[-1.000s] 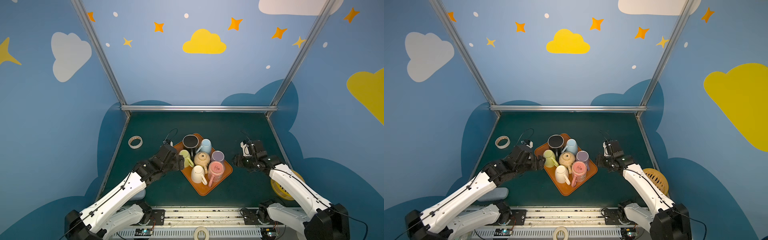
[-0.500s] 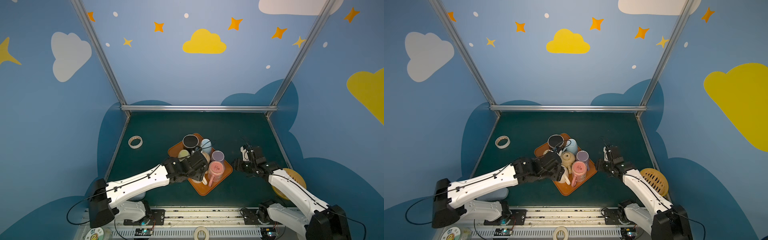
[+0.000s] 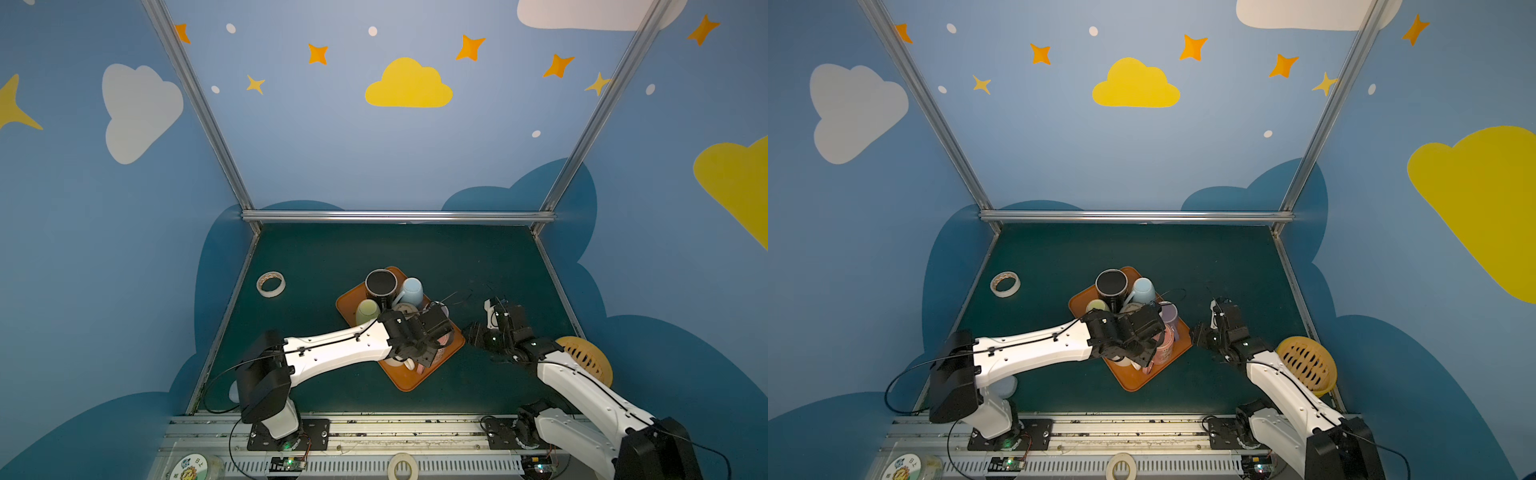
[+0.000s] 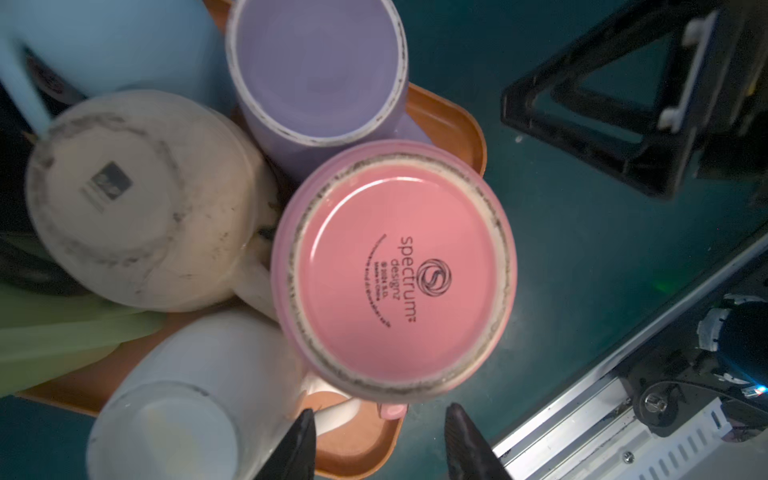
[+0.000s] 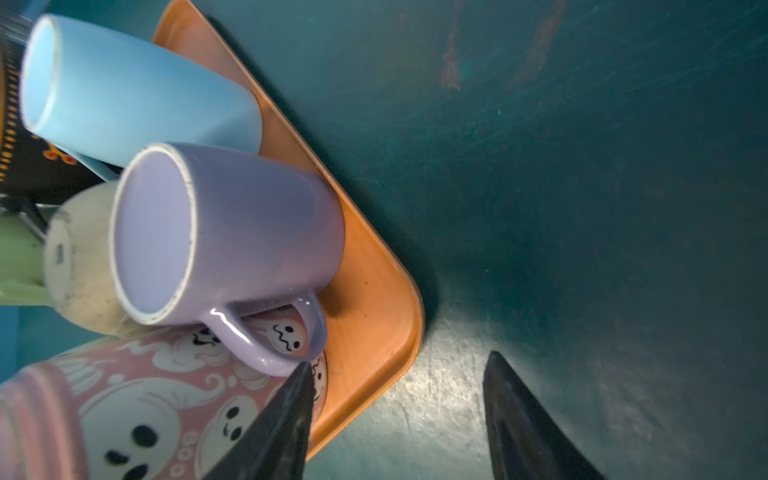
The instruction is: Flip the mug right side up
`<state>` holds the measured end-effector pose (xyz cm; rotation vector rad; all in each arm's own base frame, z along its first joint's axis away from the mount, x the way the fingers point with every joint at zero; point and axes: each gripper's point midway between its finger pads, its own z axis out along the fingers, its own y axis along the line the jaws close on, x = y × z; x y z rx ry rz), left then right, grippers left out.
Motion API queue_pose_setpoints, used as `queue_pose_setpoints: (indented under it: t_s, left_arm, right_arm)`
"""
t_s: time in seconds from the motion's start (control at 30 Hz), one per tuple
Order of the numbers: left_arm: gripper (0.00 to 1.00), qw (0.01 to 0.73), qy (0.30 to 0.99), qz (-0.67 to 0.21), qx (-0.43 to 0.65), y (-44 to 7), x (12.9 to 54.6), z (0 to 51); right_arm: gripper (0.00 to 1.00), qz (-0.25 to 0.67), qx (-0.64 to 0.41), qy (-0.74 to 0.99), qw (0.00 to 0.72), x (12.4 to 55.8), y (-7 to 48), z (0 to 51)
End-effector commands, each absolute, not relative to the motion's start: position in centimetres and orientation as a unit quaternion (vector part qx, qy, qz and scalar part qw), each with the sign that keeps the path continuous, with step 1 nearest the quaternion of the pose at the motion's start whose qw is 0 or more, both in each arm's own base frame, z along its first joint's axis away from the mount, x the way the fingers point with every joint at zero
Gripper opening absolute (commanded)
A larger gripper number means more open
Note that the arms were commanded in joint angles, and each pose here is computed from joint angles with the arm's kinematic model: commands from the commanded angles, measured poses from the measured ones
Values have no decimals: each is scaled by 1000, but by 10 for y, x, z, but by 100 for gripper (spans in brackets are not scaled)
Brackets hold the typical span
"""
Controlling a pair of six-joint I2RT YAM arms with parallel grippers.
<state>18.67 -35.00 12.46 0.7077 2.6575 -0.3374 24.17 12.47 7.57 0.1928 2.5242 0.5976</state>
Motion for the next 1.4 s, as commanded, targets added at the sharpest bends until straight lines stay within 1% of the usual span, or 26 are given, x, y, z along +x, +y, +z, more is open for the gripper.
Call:
queue_pose_setpoints:
  t_s: [0.0, 0.13, 0.2, 0.43, 0.73, 1.17, 1.37]
  left_arm:
    - [52, 175, 942, -121, 260, -357, 182, 121]
    - [58, 172, 942, -114, 264, -360, 180, 114]
    - [59, 170, 943, -108, 263, -361, 180, 109]
    - [54, 165, 947, -85, 264, -361, 181, 93]
    - [50, 164, 949, -47, 267, -360, 188, 76]
    - [38, 160, 952, -33, 259, -359, 190, 65]
    - [28, 156, 952, -39, 262, -362, 188, 62]
  right_arm:
    - [60, 226, 84, 930, 276, 241, 122, 72]
    - [60, 228, 84, 931, 273, 239, 122, 69]
    - [60, 227, 85, 931, 273, 238, 121, 69]
    - [60, 233, 83, 929, 276, 239, 123, 70]
    - [60, 238, 81, 928, 274, 238, 125, 69]
    - [60, 241, 79, 927, 276, 238, 125, 70]
    - [60, 243, 79, 927, 276, 238, 126, 71]
